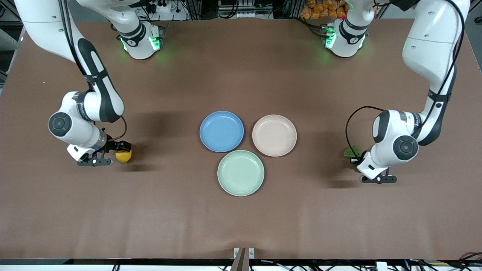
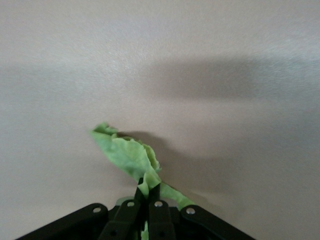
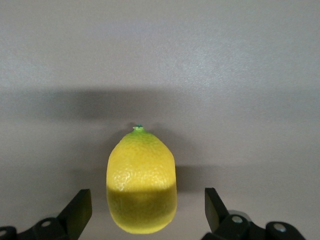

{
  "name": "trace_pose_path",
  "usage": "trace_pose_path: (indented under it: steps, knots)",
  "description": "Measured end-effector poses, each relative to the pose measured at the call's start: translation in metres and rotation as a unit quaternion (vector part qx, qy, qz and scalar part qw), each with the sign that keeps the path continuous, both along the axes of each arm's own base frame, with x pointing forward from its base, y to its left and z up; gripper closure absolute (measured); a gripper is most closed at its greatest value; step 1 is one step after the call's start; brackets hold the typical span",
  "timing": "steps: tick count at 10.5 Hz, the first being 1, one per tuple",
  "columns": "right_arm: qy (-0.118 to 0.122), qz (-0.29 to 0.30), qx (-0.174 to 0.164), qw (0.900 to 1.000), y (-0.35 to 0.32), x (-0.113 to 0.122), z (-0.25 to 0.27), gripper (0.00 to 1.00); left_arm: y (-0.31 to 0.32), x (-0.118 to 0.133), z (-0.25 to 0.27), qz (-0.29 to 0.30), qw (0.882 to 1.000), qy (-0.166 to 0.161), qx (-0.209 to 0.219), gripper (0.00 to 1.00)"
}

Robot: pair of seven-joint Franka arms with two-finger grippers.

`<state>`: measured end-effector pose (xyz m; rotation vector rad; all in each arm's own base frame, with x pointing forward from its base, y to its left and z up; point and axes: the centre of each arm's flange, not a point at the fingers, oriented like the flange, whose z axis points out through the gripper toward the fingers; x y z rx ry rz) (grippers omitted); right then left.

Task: Place lemon and lettuce in plates
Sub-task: 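Close the left gripper on the lettuce while the right gripper grasps the lemon, then carry the lettuce with the left gripper onto the beige plate and release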

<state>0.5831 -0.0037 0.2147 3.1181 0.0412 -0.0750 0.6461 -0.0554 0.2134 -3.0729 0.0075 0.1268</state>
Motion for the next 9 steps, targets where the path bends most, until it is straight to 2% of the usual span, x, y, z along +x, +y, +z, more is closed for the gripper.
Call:
trace_pose_path:
  steps: [2,4,5,6,8,9]
  knots:
    - [-0.012,0.003,-0.001,1.0,0.003,-0.004,-0.013,0.0,-0.023,-0.002,0.034,0.008,1.0,-0.002,-0.001,0.96]
    - [-0.013,0.006,-0.002,1.0,0.005,-0.008,-0.026,0.0,-0.085,-0.013,0.07,0.028,1.0,0.009,0.0,0.97]
    - [-0.012,0.006,-0.002,1.0,0.006,-0.009,-0.029,0.05,-0.125,-0.019,0.088,0.041,0.999,0.012,0.0,0.97]
    - [-0.011,0.007,-0.002,1.0,0.006,-0.009,-0.03,0.06,-0.159,-0.025,0.101,0.06,0.998,0.012,-0.001,0.97]
    - [-0.01,0.008,-0.002,1.0,0.008,-0.009,-0.03,0.37,-0.216,-0.042,0.109,0.096,0.995,0.015,-0.009,0.97]
    - [-0.011,0.009,-0.002,1.0,0.009,-0.009,-0.03,0.39,-0.239,-0.052,0.101,0.112,0.993,0.022,-0.007,0.97]
